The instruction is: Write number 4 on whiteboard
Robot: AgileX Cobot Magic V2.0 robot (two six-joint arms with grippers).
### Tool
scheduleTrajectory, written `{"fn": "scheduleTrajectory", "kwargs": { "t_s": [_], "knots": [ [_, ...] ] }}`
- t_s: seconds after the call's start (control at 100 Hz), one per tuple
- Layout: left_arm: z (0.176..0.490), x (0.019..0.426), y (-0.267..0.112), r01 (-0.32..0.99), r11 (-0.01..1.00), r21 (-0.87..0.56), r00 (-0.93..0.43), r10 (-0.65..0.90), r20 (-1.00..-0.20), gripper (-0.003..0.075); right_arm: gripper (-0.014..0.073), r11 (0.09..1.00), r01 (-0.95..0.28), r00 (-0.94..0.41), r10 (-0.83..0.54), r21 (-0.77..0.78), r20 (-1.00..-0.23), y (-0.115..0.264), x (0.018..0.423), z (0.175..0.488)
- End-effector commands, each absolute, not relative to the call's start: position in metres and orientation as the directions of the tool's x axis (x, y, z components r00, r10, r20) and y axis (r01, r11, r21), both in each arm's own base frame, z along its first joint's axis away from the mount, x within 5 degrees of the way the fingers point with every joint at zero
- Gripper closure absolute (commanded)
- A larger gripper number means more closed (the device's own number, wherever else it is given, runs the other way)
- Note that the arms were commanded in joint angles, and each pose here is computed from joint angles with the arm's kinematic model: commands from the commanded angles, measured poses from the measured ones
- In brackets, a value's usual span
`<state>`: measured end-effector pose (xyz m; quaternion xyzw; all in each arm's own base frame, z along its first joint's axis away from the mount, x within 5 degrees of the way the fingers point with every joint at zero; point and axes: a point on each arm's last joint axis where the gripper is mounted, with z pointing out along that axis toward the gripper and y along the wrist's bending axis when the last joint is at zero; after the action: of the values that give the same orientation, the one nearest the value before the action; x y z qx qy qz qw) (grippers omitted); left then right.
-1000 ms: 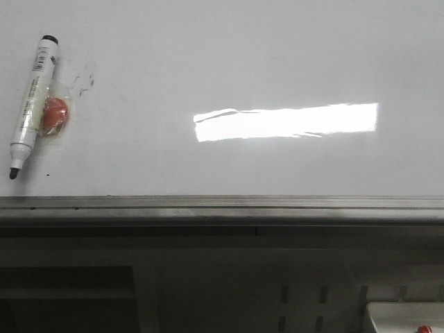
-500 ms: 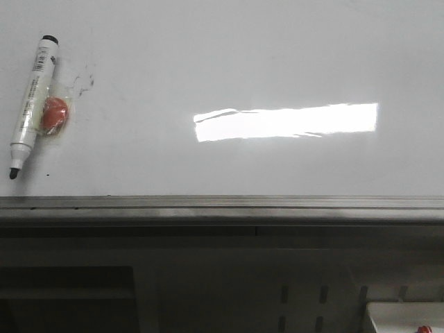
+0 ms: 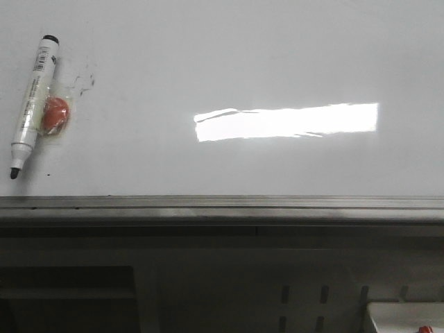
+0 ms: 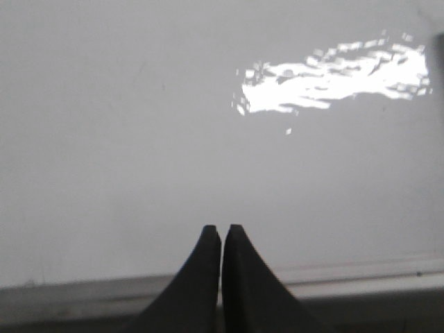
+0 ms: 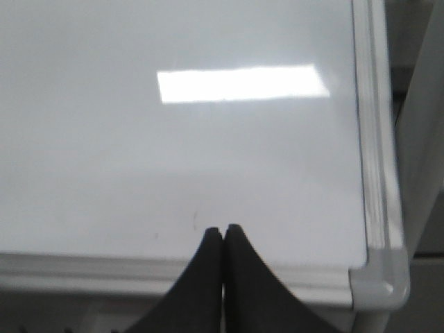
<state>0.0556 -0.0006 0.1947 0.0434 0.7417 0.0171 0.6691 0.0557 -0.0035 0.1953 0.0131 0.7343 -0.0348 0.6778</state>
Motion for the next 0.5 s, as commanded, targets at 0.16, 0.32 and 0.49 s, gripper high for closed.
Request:
{"fn": "scheduleTrajectory", "kwargs": {
  "t_s": [0.16, 0.32, 0.49],
  "knots": [
    [0.204, 0.055, -0.004, 0.061, 0.994, 0.096, 0.109, 0.089, -0.990, 0.0741, 0.0659, 0.994, 0.102, 0.191, -0.058, -0.039, -0.980, -0.005, 0.054, 0.214],
    [0.208, 0.055, -0.004, 0.070, 0.997, 0.026, 0.144, 0.015, -0.989, 0.0741, 0.0659, 0.995, 0.095, 0.144, -0.039, -0.026, -0.989, -0.005, 0.055, 0.210],
    [0.228, 0.056, -0.003, 0.061, 0.998, 0.024, 0.100, 0.018, -0.995, 0.0741, 0.0659, 0.995, 0.067, 0.030, 0.071, 0.073, -0.997, -0.003, 0.054, 0.220]
  ]
}}
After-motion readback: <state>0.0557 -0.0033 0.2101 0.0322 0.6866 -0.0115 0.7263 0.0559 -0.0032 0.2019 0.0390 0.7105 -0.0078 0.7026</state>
